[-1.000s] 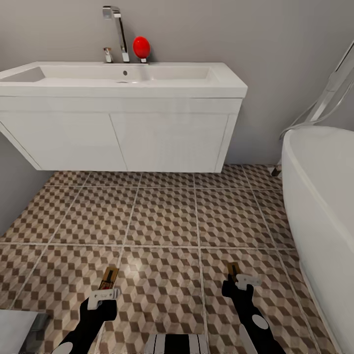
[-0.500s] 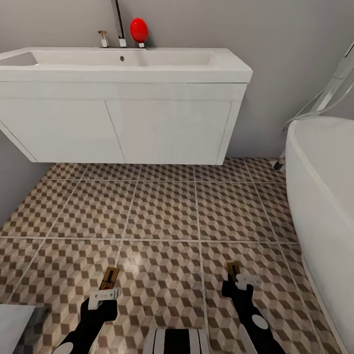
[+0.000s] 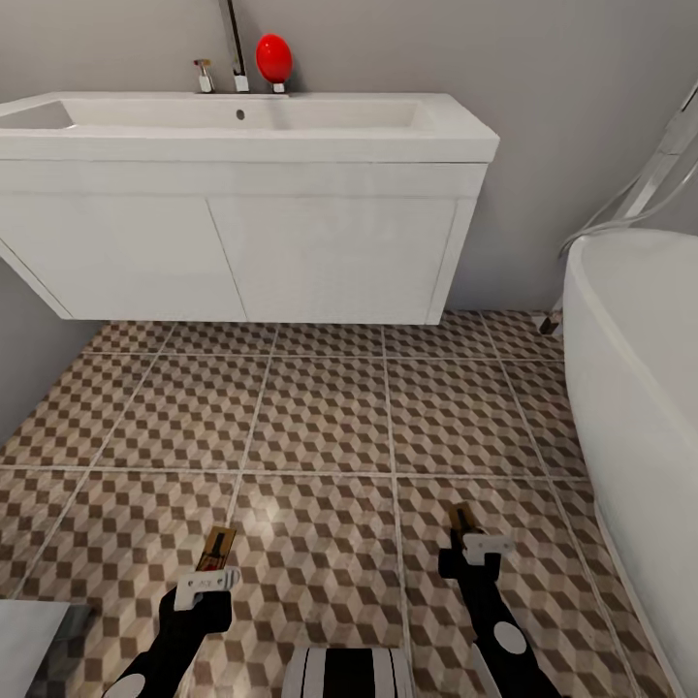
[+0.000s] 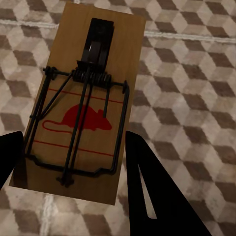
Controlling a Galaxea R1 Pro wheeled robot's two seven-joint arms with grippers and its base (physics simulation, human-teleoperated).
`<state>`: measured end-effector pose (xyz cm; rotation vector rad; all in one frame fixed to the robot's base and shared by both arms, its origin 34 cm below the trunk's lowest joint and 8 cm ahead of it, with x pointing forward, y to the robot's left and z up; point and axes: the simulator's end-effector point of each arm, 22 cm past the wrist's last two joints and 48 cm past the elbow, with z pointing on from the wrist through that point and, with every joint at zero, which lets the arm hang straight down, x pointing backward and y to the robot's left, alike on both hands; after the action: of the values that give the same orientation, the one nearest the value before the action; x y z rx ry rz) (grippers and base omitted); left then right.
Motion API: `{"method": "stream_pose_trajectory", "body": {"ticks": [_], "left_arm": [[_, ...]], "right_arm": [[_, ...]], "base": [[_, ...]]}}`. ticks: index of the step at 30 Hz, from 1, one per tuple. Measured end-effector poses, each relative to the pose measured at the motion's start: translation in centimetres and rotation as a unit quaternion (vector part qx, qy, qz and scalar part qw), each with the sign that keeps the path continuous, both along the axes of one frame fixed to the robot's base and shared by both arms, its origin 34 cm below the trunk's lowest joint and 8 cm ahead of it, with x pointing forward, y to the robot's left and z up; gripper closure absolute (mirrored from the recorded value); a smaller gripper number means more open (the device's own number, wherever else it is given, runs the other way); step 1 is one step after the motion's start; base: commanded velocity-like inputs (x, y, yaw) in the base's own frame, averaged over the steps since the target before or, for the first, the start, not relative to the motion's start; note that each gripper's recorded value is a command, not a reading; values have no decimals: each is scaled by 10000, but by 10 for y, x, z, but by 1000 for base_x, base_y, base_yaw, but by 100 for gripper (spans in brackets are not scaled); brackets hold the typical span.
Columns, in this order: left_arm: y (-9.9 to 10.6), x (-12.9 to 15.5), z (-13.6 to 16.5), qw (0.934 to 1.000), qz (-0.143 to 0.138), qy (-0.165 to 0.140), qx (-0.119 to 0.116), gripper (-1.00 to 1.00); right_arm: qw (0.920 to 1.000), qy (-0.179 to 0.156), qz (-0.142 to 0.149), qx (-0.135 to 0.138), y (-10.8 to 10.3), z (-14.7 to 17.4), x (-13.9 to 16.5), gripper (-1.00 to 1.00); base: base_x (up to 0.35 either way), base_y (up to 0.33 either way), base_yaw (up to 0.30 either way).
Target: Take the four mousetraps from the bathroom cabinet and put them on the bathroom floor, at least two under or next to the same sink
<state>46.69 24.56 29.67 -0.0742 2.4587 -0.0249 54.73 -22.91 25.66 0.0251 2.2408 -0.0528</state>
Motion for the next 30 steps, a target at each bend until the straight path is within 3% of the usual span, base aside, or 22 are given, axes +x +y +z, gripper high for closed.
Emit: {"method": "stream_pose_trajectory", "body": {"ticks": [6,16,25,30], "left_arm": [[2,14,-6,10000,7,-2,29,100],[6,34,-55,9991,61,413,124,100],[4,26,-87,9966,96,806,139,100],[4,27,-89,9965,95,811,153,100]], "right_arm": [[9999,-48,109,-116,1,2,2,100],[9998,-32,131,-141,1,1,2,100],[9994,245,136,-182,-1,-9,0,100],[9995,219,139,-194,-2,-7,8,100]], "base": [[0,0,0],[0,0,0],[0,0,0],[0,0,0]]}}
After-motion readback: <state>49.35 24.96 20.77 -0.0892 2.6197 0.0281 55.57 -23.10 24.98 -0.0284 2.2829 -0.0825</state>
